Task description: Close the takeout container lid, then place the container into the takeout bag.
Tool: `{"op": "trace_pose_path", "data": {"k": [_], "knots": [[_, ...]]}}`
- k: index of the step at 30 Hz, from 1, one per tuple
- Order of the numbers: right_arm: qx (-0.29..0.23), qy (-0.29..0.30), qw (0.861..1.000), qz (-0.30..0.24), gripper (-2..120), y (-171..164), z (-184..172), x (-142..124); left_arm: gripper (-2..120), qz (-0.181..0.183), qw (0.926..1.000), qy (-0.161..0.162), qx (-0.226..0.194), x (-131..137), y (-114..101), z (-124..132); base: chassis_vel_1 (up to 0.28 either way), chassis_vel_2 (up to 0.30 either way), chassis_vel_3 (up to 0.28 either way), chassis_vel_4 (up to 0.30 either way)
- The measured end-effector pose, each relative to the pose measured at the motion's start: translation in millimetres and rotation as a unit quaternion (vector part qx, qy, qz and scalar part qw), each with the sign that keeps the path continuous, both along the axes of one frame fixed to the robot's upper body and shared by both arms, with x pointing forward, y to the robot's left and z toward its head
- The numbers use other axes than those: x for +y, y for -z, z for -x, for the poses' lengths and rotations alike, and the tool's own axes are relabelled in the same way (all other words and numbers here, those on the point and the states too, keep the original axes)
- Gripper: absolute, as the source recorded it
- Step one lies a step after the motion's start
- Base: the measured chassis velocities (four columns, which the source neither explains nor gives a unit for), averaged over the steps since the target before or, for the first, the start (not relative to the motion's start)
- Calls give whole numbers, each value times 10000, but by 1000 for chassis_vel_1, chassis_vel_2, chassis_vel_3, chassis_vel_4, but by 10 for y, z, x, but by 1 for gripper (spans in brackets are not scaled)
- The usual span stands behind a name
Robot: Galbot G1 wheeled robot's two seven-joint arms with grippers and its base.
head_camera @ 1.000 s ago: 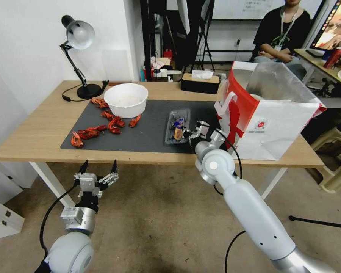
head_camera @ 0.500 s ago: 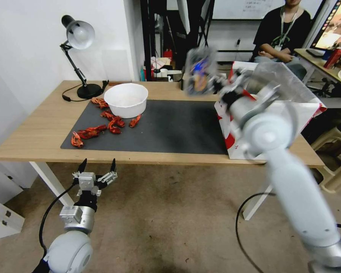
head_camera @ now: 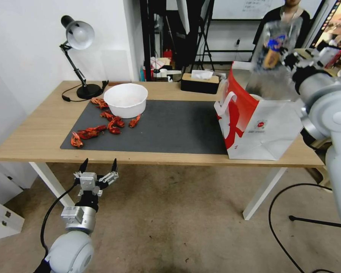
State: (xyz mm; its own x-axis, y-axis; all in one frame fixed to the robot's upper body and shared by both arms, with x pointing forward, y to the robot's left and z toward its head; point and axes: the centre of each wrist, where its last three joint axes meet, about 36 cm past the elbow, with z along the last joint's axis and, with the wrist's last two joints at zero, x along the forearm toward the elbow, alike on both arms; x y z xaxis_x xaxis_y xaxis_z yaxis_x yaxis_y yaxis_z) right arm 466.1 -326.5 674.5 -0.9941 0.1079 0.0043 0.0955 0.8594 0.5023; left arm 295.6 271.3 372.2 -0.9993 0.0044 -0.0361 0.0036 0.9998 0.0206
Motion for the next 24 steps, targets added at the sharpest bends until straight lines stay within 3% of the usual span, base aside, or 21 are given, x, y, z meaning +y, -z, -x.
{"op": "trace_pose_path", "data": {"k": [3, 16, 19, 21, 24], "knots": [[175, 73, 9998, 90, 0, 70, 24, -22, 100, 1, 10000, 7, -1, -5, -1, 1, 0, 0, 0, 0], [314, 144, 9990, 286, 45, 141, 82, -67, 100, -5, 10000, 16, -16, -4, -16, -2, 0, 0, 0, 0], [31, 52, 9997, 225, 55, 138, 87, -70, 100, -5, 10000, 16, -21, 0, -21, -3, 0, 0, 0, 0], [-719, -194, 9972, 98, 65, 161, 98, -73, 100, -6, 10000, 11, -25, 7, -24, -6, 0, 0, 0, 0], [-1134, -400, 9927, 38, 72, 177, 119, -57, 100, -5, 10000, 10, -26, 8, -25, -8, 0, 0, 0, 0]]}}
